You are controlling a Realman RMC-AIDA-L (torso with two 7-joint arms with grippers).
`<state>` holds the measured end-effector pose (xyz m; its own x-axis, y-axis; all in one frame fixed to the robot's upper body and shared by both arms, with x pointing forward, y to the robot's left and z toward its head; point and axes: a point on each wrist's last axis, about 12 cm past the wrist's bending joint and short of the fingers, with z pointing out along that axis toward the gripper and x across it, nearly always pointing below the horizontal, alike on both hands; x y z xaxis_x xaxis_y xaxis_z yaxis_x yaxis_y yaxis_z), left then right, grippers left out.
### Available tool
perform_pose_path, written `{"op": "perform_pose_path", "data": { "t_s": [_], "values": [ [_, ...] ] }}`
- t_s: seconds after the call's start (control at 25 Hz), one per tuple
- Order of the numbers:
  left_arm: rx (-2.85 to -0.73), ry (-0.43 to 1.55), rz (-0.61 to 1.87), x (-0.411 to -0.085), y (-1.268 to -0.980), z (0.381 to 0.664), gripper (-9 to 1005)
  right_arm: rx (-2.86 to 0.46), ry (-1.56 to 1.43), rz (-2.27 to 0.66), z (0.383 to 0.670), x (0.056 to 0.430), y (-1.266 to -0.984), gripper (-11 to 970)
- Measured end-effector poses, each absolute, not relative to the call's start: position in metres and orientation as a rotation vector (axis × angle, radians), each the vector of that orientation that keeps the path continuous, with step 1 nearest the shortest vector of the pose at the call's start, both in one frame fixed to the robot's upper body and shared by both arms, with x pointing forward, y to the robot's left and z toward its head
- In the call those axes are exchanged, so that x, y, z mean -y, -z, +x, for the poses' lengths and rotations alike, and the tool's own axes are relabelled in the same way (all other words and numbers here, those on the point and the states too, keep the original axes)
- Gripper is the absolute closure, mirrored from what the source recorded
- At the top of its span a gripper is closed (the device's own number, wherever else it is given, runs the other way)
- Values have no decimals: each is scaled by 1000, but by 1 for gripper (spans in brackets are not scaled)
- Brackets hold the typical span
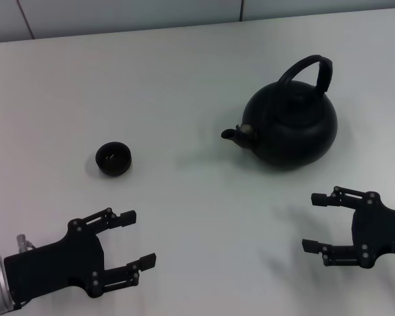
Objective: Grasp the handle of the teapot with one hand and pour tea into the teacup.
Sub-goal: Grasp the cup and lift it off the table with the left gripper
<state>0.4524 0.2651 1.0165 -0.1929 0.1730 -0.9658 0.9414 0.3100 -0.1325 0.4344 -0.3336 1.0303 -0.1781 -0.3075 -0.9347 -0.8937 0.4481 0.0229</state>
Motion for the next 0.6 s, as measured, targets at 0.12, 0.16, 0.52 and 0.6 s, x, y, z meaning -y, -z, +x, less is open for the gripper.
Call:
{"op": "perform_pose_path", "data": {
  "t_s": [0.12,0.16,0.52,0.6],
  "values": [
    [-1608,998,1036,-264,-1016,452,199,-1713,-751,-1050,437,331,-1031,132],
    [-1606,999,1035,-264,-1016,452,200,-1711,-751,-1051,437,331,-1031,132],
    [-1592,1000,1036,-262,-1019,455,203,-1706,-753,-1055,439,329,-1031,133],
    [-1592,999,1036,-263,-1019,455,204,-1706,-752,-1052,439,329,-1031,134]
  ]
}}
